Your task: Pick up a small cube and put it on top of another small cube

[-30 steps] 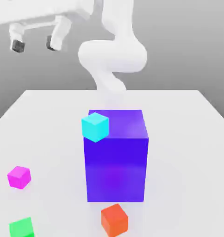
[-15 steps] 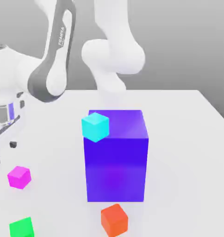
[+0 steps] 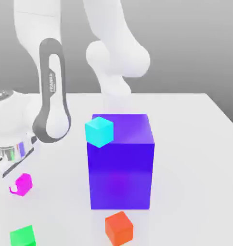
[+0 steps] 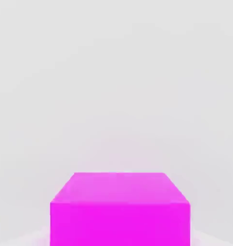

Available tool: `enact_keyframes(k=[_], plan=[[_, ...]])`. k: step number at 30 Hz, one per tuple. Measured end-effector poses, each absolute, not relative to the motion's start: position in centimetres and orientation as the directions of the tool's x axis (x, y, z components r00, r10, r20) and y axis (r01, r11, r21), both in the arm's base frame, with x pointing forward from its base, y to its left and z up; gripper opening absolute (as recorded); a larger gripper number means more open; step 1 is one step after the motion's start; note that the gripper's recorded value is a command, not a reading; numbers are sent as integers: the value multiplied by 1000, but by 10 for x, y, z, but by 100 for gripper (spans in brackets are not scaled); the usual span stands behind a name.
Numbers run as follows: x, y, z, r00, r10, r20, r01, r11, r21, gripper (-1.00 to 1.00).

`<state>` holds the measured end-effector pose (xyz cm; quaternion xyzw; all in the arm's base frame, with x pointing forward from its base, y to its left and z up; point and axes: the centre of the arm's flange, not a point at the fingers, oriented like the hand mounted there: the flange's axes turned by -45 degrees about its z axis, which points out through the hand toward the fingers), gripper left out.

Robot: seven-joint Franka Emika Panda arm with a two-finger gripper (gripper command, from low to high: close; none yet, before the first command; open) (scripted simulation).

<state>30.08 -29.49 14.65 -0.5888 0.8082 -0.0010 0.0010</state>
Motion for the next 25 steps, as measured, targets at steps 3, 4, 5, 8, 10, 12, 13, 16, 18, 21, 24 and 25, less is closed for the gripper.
enact_keyframes(k=[3,4,5,8,10,12,13,16,18,21,24,25], plan=[[300,-295,177,-306,-952,0,-952,306,-2,-100],[303,-294,187,-298,-955,0,-955,298,-2,-100],[315,-293,192,-262,-965,0,-965,262,-2,-100],[363,-283,205,-114,-993,1,-993,114,-2,-100],[398,-273,214,-7,-1000,1,-1000,7,-2,-100],[432,-258,223,101,-995,0,-995,-101,-2,-100],[449,-250,227,154,-988,0,-988,-154,-2,-100],[494,-223,236,297,-955,0,-955,-297,-2,-100],[504,-217,216,324,-946,1,-946,-324,-2,-100],[505,-215,188,332,-943,1,-943,-332,-2,100],[505,-215,188,332,-943,1,-943,-332,-2,100],[505,-215,188,332,-943,1,-943,-332,-2,100]])
